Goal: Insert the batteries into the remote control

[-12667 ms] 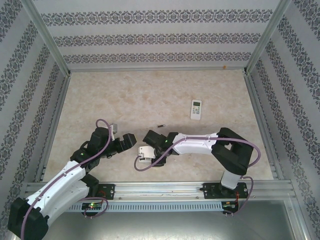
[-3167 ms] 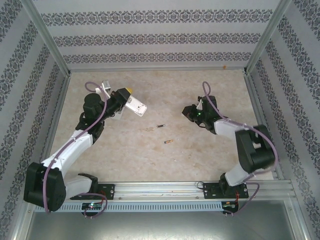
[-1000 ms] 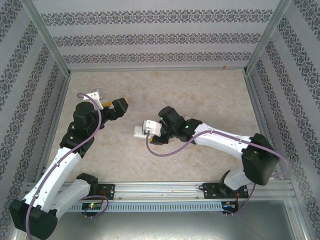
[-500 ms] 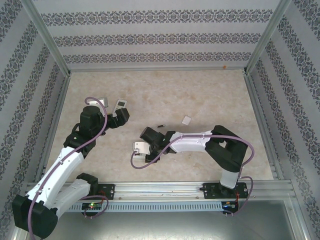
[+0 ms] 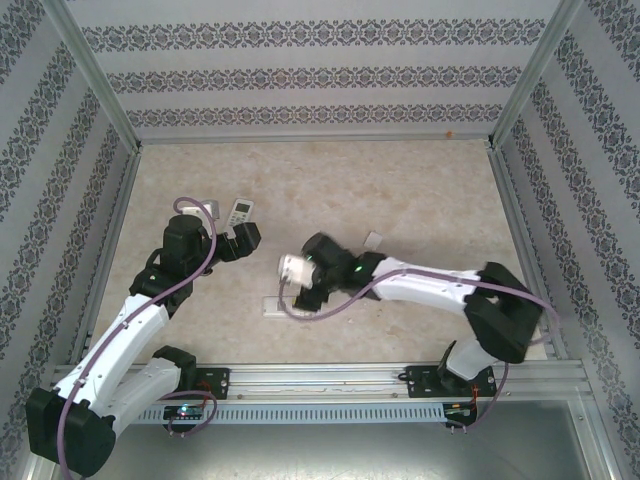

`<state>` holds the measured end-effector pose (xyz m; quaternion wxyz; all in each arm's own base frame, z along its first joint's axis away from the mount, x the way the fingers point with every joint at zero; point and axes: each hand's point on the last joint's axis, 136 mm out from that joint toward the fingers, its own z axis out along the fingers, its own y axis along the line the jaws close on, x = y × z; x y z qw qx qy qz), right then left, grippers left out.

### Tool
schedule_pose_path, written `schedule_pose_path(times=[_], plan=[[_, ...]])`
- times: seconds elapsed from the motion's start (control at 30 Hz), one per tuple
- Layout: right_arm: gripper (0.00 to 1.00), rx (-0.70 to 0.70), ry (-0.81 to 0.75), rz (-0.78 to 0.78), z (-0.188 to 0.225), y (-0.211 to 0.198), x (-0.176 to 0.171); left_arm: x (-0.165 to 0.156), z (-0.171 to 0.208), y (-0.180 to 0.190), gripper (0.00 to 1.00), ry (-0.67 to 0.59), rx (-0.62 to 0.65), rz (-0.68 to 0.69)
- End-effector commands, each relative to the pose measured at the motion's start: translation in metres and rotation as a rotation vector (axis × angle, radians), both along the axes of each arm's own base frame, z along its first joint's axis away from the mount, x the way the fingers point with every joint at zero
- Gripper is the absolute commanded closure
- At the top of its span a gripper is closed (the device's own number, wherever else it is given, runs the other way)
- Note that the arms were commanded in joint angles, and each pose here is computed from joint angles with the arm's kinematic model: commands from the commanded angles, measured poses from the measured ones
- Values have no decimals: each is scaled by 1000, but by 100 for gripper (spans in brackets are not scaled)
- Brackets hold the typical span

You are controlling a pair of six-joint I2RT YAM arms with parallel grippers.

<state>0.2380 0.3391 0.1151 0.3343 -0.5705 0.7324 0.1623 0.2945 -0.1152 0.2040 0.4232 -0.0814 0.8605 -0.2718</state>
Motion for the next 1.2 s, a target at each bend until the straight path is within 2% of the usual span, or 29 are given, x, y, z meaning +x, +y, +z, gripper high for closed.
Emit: schedule_pose_path(times=[0.0,0.13,0.27,0.47,0.7,1.0,1.07,1.17], plan=[[21,105,107,-279,6,-22,50,-15,-11,-9,0,70,-10,-70],[22,-166,120,-293,-35,-47,71,-22,-20,-11,0,108,0,-95],[23,-311,124,-261,-59,-62,88,-24,-20,-12,0,107,-5,-101],[25,-307,202,-226,-66,-59,101,-23,-22,-12,0,107,-12,-99],[34,-364,288,-178,-84,-56,99,-21,-22,-13,0,105,-18,-99],[43,-403,313,-153,-93,-57,99,-21,-24,-12,0,110,-15,-94],[49,-420,316,-148,-96,-58,99,-21,-26,-12,0,114,-16,-92],[64,-458,301,-148,-99,-63,100,-21,-26,-12,0,114,-18,-91]])
